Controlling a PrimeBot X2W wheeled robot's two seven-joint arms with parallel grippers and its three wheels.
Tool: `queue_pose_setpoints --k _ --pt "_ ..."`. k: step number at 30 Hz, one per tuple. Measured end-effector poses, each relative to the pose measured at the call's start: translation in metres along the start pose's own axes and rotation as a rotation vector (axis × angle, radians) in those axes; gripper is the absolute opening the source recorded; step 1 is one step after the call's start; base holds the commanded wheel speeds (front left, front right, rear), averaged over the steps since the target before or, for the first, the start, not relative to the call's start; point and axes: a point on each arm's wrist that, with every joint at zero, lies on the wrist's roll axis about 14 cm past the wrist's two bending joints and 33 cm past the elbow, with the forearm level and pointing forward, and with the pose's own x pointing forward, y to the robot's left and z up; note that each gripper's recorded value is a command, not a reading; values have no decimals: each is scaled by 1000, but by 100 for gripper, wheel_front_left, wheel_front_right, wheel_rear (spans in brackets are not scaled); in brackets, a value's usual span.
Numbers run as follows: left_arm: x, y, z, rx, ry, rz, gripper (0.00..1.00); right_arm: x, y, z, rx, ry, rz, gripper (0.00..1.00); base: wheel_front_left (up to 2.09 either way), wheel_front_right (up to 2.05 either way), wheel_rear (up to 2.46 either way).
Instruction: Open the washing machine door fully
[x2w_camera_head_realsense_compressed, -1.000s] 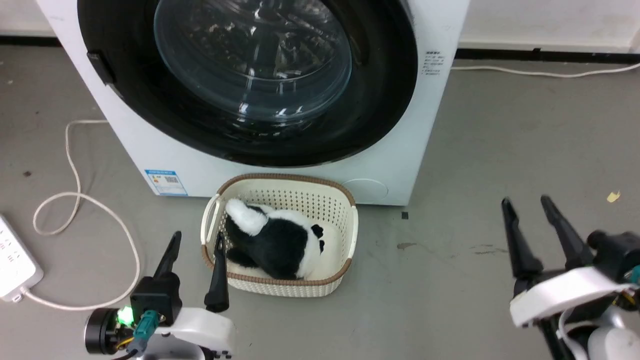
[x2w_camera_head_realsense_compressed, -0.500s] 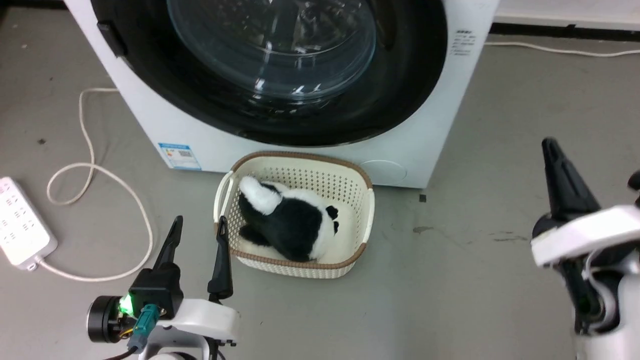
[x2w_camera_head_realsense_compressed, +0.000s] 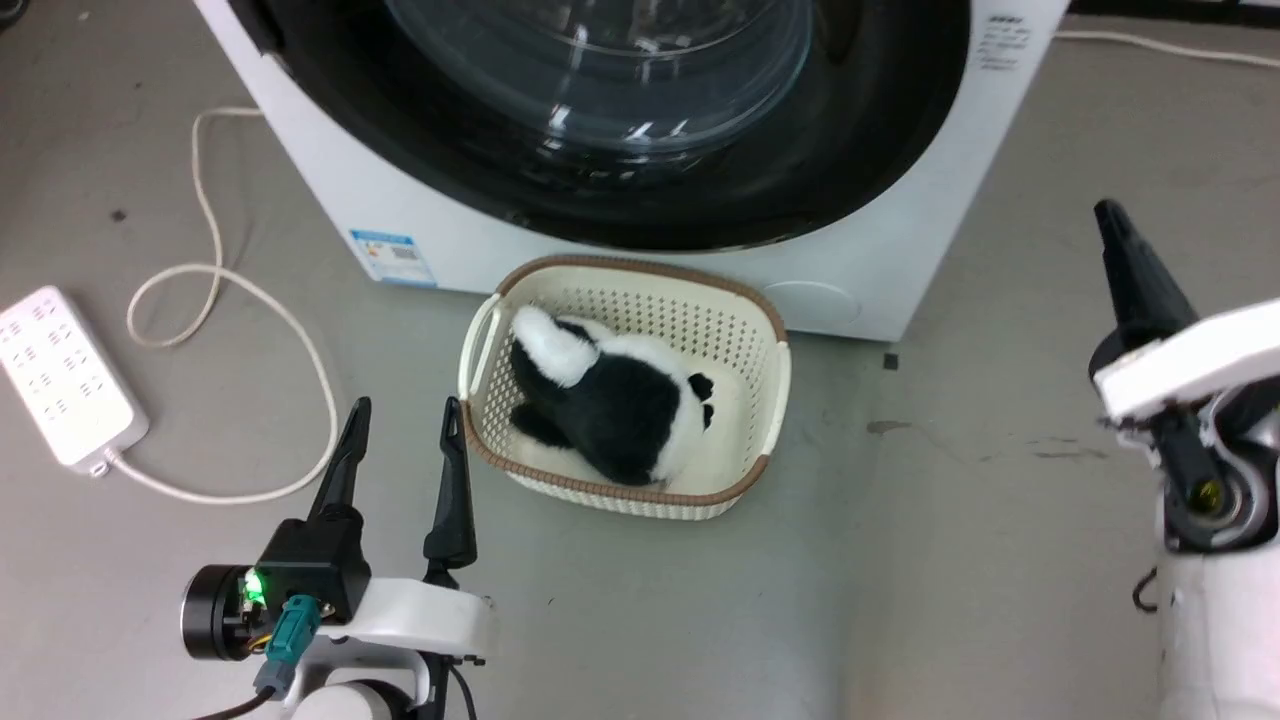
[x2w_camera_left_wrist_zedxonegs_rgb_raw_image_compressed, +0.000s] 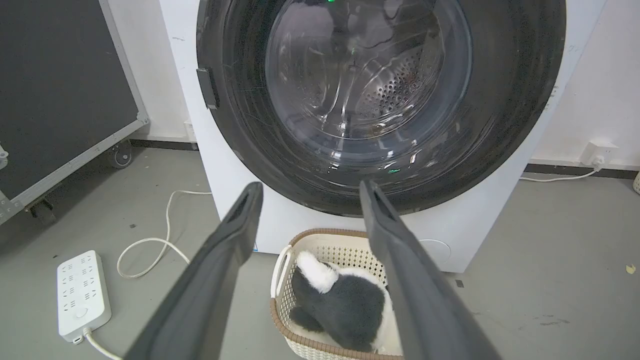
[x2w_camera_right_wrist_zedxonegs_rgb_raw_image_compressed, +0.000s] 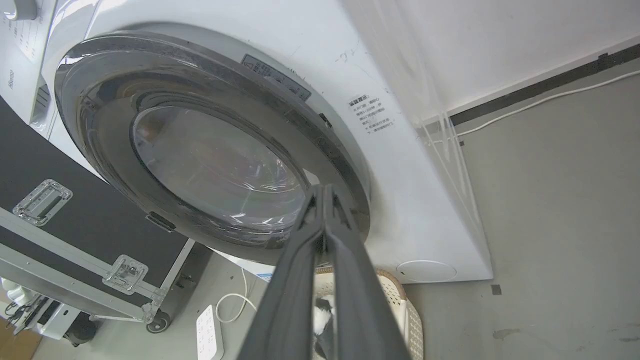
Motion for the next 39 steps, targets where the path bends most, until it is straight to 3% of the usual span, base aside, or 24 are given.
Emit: queue_pose_setpoints --k 12,39 --pt "7 9 -6 4 0 38 100 59 -5 -14 247 87 -2 0 0 0 0" --pt "16 28 -21 22 10 127 100 177 8 -27 625 366 32 0 0 0 0"
